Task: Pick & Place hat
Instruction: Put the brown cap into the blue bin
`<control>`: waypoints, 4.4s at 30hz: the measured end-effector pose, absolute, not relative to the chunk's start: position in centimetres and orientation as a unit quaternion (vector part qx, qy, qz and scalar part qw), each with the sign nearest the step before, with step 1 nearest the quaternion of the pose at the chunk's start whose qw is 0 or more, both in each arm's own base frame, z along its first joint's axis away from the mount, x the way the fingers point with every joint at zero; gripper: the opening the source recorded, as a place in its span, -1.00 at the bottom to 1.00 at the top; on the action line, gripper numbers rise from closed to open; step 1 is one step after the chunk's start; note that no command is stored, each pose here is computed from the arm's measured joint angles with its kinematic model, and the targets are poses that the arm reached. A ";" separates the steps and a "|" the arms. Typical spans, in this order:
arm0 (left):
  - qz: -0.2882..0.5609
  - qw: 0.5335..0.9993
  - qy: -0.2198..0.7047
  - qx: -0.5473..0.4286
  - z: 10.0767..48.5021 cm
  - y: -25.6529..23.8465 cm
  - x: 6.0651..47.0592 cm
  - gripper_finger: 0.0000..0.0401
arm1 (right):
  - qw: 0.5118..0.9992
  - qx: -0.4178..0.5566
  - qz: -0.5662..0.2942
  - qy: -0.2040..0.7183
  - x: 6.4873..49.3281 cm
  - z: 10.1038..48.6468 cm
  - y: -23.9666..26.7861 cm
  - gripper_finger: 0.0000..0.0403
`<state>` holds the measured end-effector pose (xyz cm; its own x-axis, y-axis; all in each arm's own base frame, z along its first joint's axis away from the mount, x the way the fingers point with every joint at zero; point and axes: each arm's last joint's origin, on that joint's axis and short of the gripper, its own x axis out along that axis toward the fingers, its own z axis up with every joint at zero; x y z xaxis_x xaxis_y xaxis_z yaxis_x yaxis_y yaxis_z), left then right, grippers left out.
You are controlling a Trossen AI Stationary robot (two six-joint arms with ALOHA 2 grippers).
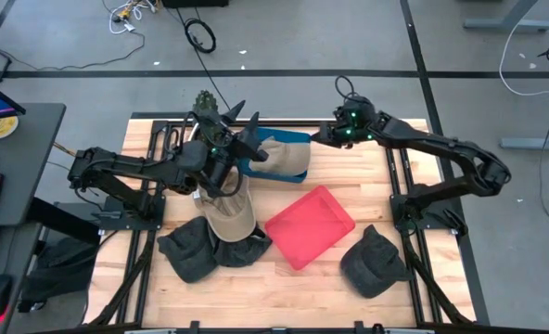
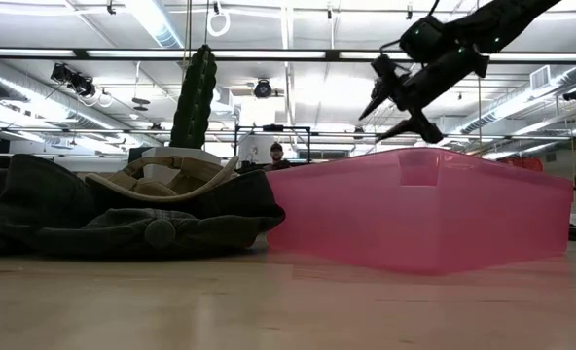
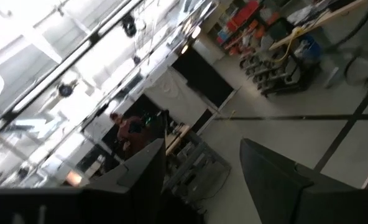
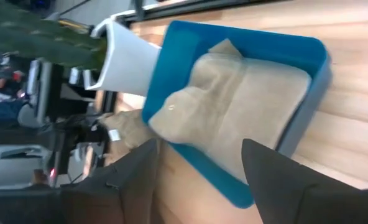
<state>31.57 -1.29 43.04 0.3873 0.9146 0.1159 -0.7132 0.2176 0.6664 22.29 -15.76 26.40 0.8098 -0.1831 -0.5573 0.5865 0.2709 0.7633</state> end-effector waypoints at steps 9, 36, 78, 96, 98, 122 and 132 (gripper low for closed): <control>0.548 0.742 0.217 0.318 41.4 -2.5 31.6 0.05 | 0.825 0.487 -0.224 0.176 20.8 28.5 -14.7 0.06; 0.376 0.911 0.168 0.017 35.5 -4.1 32.0 0.03 | 0.859 0.444 -0.137 0.215 20.8 28.4 -14.1 0.04; 0.216 0.766 0.532 -0.290 25.7 -4.7 32.9 -0.39 | 0.867 0.414 -0.133 0.246 20.5 27.9 -13.9 0.04; 0.561 0.535 0.508 -0.376 26.4 -6.2 24.4 -0.13 | 0.873 0.396 -0.129 0.254 20.5 27.8 -13.9 0.04; 0.575 0.527 0.484 -0.396 25.8 -6.0 23.6 -0.06 | 0.873 0.396 -0.129 0.254 20.5 27.8 -13.9 0.04; 0.599 0.517 0.251 -0.557 16.4 -3.0 20.0 0.14 | 0.869 0.404 -0.131 0.251 20.5 27.9 -13.9 0.04; 0.560 0.505 0.307 -0.581 16.4 -3.3 20.5 0.11 | 0.864 0.416 -0.134 0.249 20.5 27.9 -13.9 0.04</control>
